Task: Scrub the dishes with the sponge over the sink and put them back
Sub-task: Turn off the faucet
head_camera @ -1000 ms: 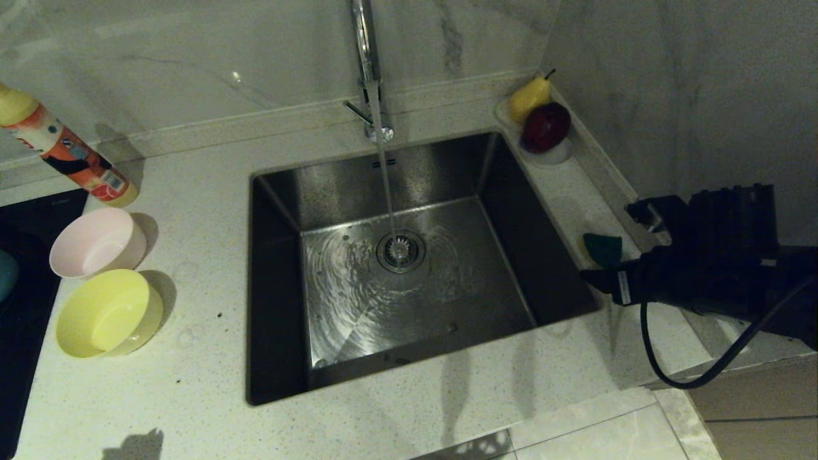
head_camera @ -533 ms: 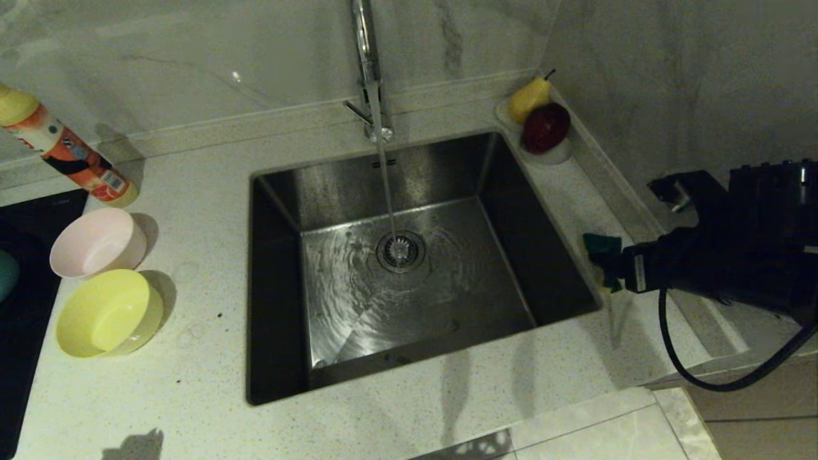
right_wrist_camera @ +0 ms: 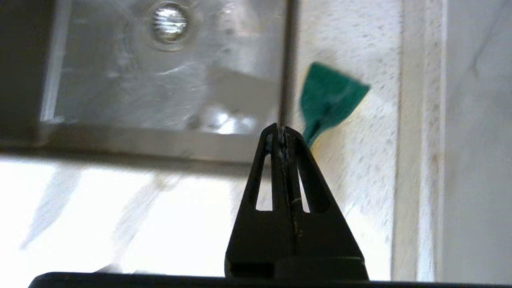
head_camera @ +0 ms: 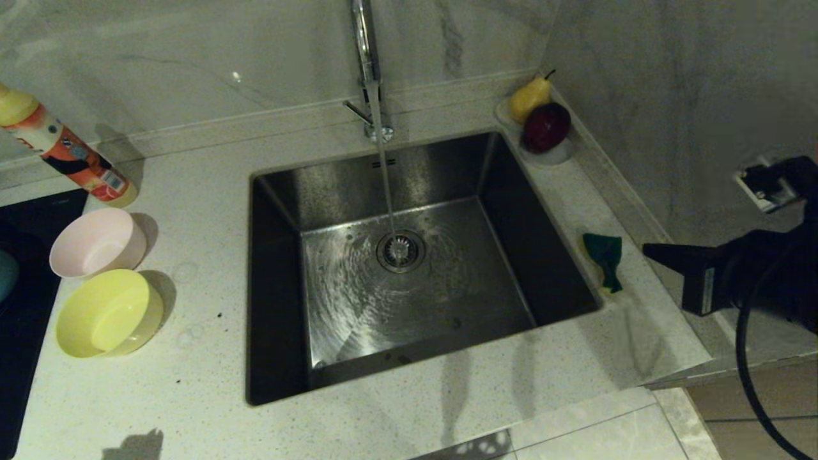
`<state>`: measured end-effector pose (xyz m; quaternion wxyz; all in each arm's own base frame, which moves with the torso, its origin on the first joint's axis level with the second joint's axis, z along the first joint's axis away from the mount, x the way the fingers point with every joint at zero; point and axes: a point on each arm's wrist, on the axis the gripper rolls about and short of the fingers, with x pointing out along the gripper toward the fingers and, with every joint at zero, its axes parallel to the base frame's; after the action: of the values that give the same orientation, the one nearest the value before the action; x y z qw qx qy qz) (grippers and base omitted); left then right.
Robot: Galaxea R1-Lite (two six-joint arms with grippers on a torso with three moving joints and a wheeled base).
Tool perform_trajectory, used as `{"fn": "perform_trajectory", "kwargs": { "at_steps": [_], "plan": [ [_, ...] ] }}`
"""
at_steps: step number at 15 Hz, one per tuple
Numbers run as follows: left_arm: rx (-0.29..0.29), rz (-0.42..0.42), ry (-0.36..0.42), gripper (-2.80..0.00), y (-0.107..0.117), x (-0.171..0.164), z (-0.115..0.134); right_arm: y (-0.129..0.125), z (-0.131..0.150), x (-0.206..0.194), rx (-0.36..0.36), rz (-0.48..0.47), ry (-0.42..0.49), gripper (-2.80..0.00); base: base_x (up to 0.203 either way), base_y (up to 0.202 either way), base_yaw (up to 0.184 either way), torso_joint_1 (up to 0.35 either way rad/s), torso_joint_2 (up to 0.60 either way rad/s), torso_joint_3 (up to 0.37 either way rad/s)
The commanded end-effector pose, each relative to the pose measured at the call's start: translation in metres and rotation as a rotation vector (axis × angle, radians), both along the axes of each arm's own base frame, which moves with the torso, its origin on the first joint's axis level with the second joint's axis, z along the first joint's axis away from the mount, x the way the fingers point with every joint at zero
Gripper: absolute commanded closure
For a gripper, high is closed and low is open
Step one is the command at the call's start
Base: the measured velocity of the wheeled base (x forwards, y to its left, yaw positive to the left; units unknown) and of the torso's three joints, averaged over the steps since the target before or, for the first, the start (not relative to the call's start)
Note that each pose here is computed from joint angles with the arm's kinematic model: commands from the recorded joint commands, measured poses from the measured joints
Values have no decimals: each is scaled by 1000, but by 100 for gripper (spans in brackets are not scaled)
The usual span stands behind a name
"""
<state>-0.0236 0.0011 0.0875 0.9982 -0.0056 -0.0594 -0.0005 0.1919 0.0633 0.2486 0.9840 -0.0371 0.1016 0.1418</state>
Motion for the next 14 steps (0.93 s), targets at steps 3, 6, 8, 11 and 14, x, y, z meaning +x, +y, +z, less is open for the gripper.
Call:
{"fn": "perform_trajectory", "kwargs": {
  "at_steps": [3, 6, 8, 11, 14],
  "plan": [
    [0, 0, 39, 0, 0, 3, -11, -27, -2, -74, 38, 56, -88, 0, 0, 0, 0, 0, 0, 0],
    [0, 0, 39, 0, 0, 3, -11, -46, -21, -115, 51, 66, -96, 0, 0, 0, 0, 0, 0, 0],
    [0, 0, 39, 0, 0, 3, -11, -50, -35, -128, 57, 87, -70, 0, 0, 0, 0, 0, 0, 0],
    [0, 0, 39, 0, 0, 3, -11, -55, -55, -168, 68, 98, -127, 0, 0, 0, 0, 0, 0, 0],
    [0, 0, 39, 0, 0, 3, -11, -56, -97, -197, 64, 46, -151, 0, 0, 0, 0, 0, 0, 0]
  ]
}}
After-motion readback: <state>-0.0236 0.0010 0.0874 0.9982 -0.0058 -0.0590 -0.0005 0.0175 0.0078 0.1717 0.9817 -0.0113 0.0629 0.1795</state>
